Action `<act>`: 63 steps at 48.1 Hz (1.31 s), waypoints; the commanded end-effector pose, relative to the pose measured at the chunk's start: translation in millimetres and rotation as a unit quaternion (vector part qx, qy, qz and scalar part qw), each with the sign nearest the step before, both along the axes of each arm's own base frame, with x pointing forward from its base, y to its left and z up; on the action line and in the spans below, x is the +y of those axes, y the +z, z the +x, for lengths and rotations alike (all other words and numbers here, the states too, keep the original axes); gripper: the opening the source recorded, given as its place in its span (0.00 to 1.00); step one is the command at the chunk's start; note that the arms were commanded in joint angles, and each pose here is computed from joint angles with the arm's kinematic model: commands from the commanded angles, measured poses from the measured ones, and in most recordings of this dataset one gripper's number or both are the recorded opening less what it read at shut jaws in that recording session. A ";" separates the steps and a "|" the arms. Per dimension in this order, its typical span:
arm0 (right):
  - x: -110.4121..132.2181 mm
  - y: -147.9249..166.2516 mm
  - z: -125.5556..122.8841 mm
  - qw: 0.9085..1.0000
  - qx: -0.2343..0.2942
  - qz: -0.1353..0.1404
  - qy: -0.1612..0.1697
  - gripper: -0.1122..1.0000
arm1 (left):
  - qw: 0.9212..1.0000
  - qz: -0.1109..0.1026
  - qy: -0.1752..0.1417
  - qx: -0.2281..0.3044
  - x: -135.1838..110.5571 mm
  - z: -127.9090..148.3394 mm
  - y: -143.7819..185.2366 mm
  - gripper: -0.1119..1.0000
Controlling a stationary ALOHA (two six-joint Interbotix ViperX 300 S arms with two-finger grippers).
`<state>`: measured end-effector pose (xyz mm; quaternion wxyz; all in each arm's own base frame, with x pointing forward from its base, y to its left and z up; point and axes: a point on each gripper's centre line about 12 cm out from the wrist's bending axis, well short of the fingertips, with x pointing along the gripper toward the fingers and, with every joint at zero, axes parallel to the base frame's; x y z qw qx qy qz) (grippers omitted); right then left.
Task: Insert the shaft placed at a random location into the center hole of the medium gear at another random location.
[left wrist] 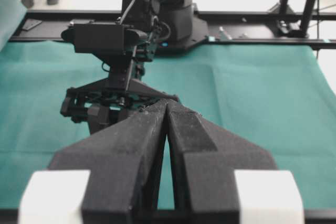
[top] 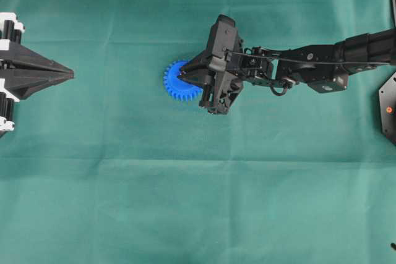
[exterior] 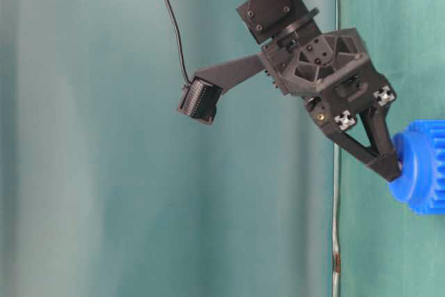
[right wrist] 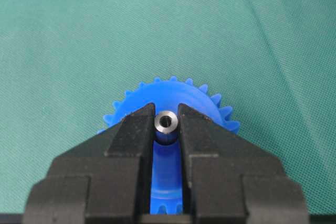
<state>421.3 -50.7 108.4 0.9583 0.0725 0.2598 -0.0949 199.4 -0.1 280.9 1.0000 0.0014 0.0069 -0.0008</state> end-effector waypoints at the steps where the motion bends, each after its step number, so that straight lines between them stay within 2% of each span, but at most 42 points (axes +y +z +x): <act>1: 2.0 10.1 4.5 1.000 -0.015 0.002 0.000 0.22 | 1.000 0.001 0.000 -0.008 0.0 2.5 7.0 0.10; 23: 2.7 8.5 3.8 1.000 -0.007 0.008 -0.002 0.24 | 1.000 0.001 -0.001 -0.008 -0.3 2.6 7.5 0.10; 26: 3.0 8.7 4.2 1.000 -0.007 0.011 -0.004 0.33 | 1.000 0.002 -0.001 -0.007 -0.4 2.8 7.2 0.10; 34: 6.7 14.3 5.0 1.000 -0.013 0.012 -0.002 0.74 | 1.000 0.002 0.000 -0.008 -0.1 2.6 7.5 0.10; 37: 9.3 21.5 5.3 1.000 -0.021 0.012 0.001 0.82 | 1.000 0.002 0.000 -0.007 -0.1 2.6 7.3 0.10; 46: 11.6 45.0 1.8 0.999 -0.046 0.010 0.004 0.76 | 1.000 0.001 0.000 -0.007 0.0 2.6 7.3 0.10; 63: 15.0 92.3 -12.8 0.998 -0.066 0.008 0.015 0.76 | 1.000 0.001 0.000 -0.002 0.0 2.6 6.0 0.10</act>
